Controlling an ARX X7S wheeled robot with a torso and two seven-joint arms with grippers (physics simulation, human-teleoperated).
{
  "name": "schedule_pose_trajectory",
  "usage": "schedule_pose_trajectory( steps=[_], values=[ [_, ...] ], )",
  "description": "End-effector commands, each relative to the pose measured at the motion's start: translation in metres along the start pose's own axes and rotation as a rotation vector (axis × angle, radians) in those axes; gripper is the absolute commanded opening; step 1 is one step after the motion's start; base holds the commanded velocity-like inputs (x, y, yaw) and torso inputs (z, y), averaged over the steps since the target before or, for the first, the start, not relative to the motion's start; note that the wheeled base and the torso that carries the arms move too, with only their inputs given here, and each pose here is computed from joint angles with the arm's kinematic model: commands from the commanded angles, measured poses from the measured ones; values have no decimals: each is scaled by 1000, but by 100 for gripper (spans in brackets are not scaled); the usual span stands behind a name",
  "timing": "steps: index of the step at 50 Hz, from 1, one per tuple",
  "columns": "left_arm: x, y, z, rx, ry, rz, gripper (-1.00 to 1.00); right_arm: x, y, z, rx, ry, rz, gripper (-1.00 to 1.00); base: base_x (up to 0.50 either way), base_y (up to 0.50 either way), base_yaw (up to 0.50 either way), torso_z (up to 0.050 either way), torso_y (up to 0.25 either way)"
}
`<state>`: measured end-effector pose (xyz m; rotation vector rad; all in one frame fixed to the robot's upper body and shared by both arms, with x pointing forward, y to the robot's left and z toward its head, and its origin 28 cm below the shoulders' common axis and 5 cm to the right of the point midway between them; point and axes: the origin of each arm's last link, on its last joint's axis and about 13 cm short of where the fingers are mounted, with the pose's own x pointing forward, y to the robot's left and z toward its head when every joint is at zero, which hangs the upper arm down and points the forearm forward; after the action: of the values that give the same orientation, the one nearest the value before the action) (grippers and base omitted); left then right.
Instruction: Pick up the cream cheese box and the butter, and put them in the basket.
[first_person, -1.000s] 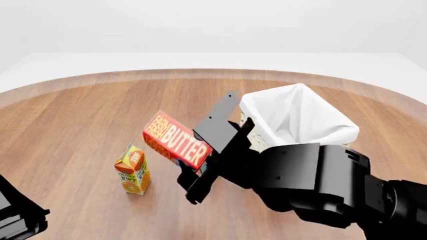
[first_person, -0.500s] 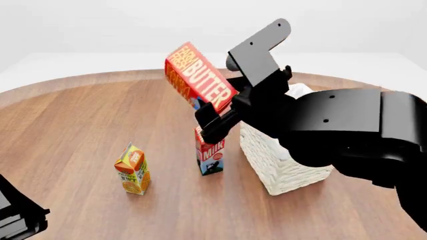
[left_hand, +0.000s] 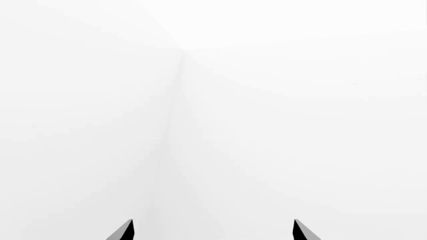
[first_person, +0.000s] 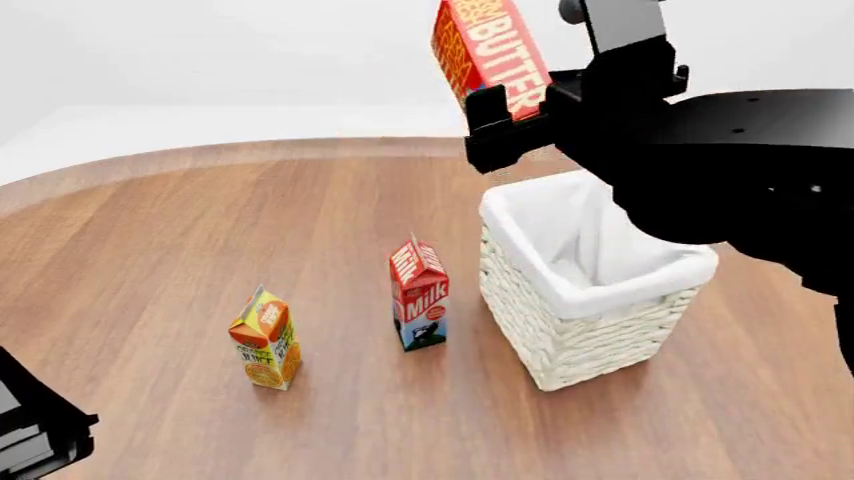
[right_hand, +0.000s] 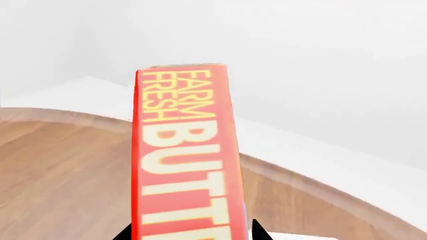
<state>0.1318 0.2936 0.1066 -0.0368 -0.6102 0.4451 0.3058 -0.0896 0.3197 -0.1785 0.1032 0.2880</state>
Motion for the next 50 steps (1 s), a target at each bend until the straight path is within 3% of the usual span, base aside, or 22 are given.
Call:
schedule_pose_trajectory(
  steps=[1, 10, 24, 34, 50],
  values=[
    [2, -1, 0, 1, 1, -2, 100, 3, -18, 20, 64, -61, -162, -100, 0, 0, 0, 0, 0],
    [2, -1, -1, 1, 1, -3, 100, 9, -28, 22, 115, -74, -284, -100, 0, 0, 0, 0, 1],
    [0, 0, -1, 0, 2, -1, 100, 22, -34, 22, 142, -59, -344, -100, 0, 0, 0, 1, 1],
    [-1, 0, 0, 0, 3, -1, 100, 32, -46, 11, 147, 1, -428, -100, 0, 0, 0, 0, 2],
    [0, 0, 0, 2, 4, -2, 100, 42, -58, -10, 214, 40, -469, -100, 0, 0, 0, 1, 1]
  ],
)
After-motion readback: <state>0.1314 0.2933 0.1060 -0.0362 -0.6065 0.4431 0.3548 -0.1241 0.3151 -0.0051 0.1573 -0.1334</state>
